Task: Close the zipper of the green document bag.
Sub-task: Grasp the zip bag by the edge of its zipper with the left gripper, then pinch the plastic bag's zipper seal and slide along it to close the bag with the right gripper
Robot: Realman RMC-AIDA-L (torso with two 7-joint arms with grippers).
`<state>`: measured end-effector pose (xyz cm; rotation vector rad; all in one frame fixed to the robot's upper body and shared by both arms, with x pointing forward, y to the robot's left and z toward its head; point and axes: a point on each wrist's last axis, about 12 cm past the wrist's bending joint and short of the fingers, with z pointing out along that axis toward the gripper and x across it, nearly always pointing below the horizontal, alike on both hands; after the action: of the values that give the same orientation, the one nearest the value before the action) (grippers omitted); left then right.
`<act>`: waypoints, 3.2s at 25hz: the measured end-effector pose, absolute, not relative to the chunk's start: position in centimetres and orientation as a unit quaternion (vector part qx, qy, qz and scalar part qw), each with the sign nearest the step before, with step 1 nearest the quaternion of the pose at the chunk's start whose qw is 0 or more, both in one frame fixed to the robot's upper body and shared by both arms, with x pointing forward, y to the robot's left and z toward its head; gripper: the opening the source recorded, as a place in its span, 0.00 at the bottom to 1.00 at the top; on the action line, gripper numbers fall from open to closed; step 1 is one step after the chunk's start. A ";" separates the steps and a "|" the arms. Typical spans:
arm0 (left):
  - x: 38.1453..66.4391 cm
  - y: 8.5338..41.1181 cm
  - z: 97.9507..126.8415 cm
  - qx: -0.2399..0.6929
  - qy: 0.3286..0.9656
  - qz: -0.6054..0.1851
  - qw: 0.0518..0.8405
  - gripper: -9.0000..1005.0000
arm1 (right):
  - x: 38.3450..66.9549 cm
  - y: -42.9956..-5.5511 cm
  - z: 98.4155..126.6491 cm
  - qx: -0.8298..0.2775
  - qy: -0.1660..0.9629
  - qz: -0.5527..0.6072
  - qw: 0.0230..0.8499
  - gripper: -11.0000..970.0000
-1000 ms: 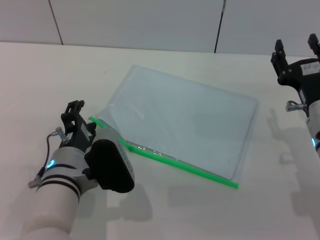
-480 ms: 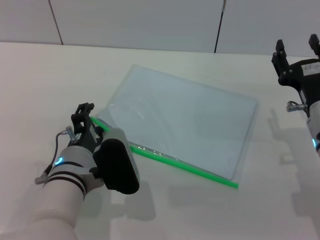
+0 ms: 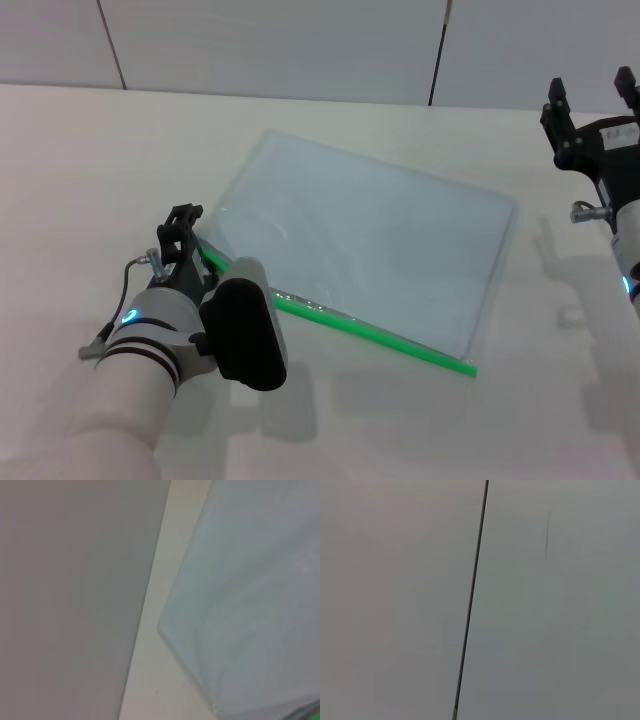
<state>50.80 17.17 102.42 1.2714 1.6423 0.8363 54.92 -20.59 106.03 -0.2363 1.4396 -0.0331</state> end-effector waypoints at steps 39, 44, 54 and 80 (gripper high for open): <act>51.8 16.4 101.8 0.554 0.643 0.333 0.411 0.57 | 54.6 -19.7 106.4 -0.126 0.649 -0.019 0.750 0.68; 51.7 16.4 101.7 0.555 0.643 0.333 0.410 0.44 | 54.4 -19.7 106.4 -0.128 0.646 -0.020 0.752 0.68; 52.0 16.3 102.8 0.521 0.634 0.363 0.441 0.18 | 54.4 -19.7 106.5 -0.129 0.643 -0.023 0.755 0.68; 52.3 15.3 104.7 0.473 0.612 0.366 0.517 0.07 | 53.6 -18.6 106.2 -0.153 0.639 -0.004 0.754 0.68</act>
<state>52.33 15.34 104.65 1.1356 1.4695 0.8773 53.62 -18.56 106.24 -0.3329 1.3953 -0.0093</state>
